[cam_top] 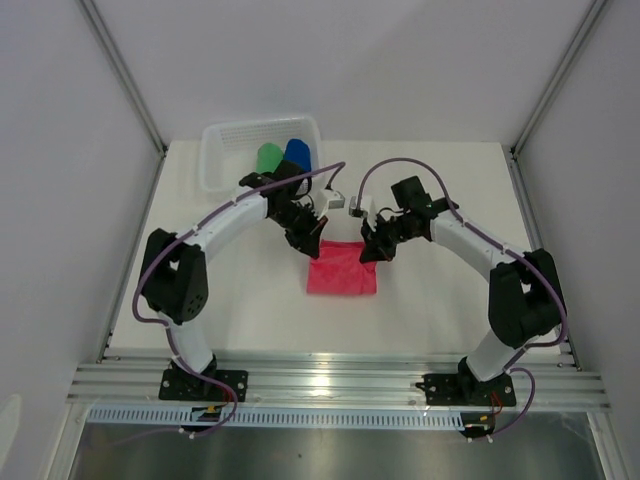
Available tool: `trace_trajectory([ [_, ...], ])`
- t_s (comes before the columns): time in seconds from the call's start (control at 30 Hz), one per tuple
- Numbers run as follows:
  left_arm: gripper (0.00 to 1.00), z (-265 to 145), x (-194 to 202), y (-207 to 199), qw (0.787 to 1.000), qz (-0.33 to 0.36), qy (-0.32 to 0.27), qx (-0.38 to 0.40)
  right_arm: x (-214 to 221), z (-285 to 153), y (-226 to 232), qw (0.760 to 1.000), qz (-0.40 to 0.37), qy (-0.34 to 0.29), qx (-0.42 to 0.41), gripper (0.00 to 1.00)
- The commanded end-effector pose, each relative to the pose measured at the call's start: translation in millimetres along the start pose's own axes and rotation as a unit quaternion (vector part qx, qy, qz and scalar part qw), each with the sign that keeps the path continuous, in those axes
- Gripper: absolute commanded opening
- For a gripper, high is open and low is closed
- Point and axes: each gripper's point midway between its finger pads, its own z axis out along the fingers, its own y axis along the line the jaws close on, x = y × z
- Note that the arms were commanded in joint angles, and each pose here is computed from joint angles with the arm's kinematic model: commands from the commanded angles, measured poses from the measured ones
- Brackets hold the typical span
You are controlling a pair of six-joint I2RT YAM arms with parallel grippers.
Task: Roll the towels
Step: Fold the towel
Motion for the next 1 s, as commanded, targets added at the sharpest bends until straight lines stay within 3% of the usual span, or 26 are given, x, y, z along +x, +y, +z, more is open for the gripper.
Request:
trace_trajectory([
  [0.0, 0.01, -7.9, -15.7, 20.8, 0.999, -0.010, -0.012, -0.039, -2.7, -3.1, -23.5, 1.000, 0.010, 0.012, 0.019, 0.00],
  [0.37, 0.06, 11.5, -26.2, 76.3, 0.993, -0.029, 0.005, -0.115, 10.4, 19.2, -71.2, 0.998, 0.012, 0.045, 0.035, 0.04],
  [0.73, 0.12, 28.0, -40.6, 102.5, 0.988, -0.038, -0.022, -0.145, 24.2, 28.3, -100.8, 0.996, 0.040, 0.040, 0.066, 0.09],
  [0.8, 0.14, 30.7, -38.8, 105.3, 0.988, -0.043, -0.020, -0.148, 26.9, 30.1, -110.2, 0.994, 0.051, 0.041, 0.083, 0.14],
  [0.87, 0.25, 32.3, -38.4, 108.6, 0.987, -0.048, -0.021, -0.154, 31.3, 28.1, -119.8, 0.991, 0.073, 0.042, 0.107, 0.25],
  [0.97, 0.41, 31.3, -42.2, 115.7, 0.983, -0.053, -0.033, -0.174, 26.5, 22.5, -134.7, 0.987, 0.084, 0.019, 0.135, 0.29],
])
